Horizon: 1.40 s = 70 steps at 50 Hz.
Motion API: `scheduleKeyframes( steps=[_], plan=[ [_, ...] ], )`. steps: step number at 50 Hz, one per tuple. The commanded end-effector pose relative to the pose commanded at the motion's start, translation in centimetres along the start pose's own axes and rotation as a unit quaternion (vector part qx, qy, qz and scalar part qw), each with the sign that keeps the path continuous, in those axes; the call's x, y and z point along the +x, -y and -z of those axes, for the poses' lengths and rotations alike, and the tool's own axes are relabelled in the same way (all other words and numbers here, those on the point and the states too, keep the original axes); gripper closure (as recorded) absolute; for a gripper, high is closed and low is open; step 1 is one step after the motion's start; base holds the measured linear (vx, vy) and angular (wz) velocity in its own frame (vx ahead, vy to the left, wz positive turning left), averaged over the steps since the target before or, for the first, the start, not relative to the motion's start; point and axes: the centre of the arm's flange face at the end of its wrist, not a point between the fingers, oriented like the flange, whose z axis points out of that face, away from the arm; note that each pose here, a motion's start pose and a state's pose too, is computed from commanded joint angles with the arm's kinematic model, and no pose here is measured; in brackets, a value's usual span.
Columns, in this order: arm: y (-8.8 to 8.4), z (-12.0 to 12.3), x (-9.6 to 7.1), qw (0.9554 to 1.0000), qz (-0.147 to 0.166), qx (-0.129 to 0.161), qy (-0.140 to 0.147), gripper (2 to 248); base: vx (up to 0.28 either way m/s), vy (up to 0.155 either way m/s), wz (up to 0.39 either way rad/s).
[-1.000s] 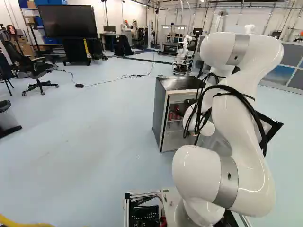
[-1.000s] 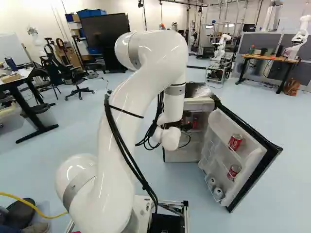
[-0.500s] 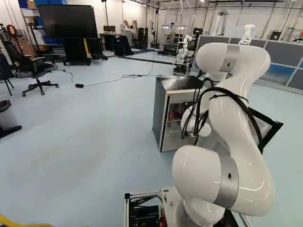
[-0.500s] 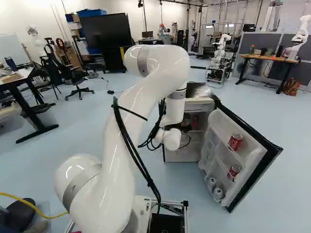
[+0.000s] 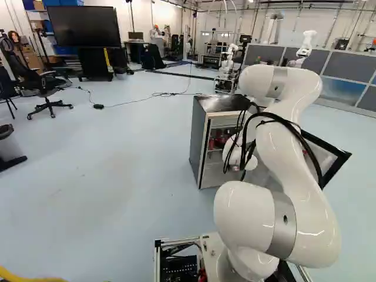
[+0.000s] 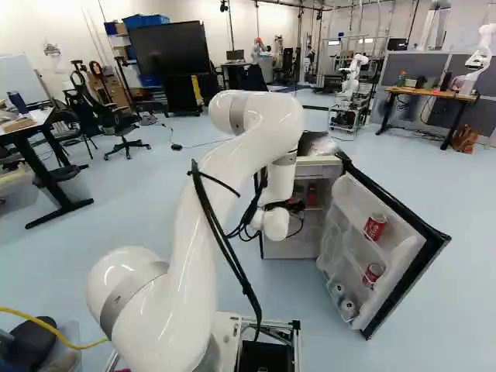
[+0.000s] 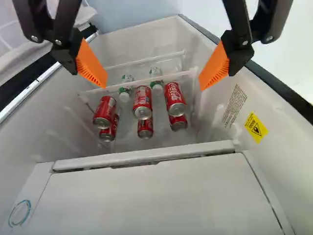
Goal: Grab a drink from the fridge
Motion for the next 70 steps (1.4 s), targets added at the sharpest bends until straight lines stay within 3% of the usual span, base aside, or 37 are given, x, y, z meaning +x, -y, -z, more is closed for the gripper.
scheduleKeyframes(
  steps=[26,70],
  plan=[
    [-0.1,-2.3,-2.8,1.0000,-0.001,0.004,0.007,3,0.000,0.000,0.000],
    [-0.6,-7.4,-2.5,0.9995,0.014,0.010,-0.027,3,0.000,0.000,0.000]
  ],
)
